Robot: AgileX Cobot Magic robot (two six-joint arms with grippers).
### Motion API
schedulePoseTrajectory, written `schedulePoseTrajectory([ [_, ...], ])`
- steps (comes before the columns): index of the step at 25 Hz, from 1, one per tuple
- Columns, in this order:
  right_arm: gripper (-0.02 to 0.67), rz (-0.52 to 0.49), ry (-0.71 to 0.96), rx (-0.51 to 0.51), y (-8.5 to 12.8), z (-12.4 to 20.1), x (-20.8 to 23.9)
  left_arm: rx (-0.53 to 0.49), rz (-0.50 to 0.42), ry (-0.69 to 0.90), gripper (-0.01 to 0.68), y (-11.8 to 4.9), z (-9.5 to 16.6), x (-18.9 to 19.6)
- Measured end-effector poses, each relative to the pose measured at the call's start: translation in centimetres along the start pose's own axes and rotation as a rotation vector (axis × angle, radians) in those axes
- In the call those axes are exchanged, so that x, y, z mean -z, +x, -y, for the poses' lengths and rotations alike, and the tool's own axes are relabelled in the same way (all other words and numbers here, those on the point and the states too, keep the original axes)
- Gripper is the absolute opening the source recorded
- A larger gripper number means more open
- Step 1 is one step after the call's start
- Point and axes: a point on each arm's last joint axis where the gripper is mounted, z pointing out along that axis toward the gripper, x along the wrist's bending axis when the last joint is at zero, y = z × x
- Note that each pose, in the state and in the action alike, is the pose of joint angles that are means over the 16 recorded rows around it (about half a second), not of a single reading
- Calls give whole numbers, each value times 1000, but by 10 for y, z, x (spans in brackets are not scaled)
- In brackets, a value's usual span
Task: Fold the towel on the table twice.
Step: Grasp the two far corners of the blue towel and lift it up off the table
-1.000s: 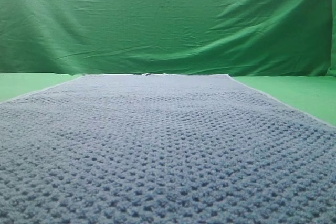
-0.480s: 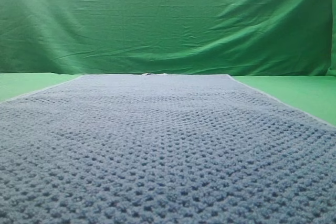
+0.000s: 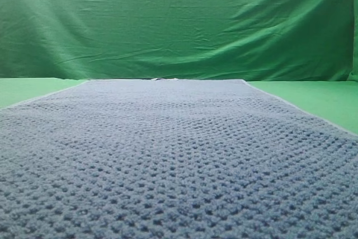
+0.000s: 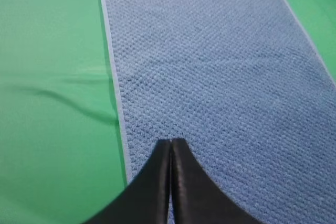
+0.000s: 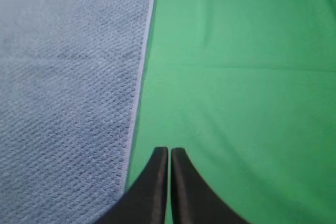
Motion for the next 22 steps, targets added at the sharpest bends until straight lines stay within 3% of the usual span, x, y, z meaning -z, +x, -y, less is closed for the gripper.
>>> schedulePoseTrajectory([
  [9,0,-27,234,90,14,-41,-62,-14,-33,293,0,6,-37,-66],
  [18,0,-40,395,84,33,-68,-145,-80,-77,478,0,15,-59,-149],
  [22,32,-40,441,82,38,-77,-181,-100,-91,531,0,20,-61,-182],
])
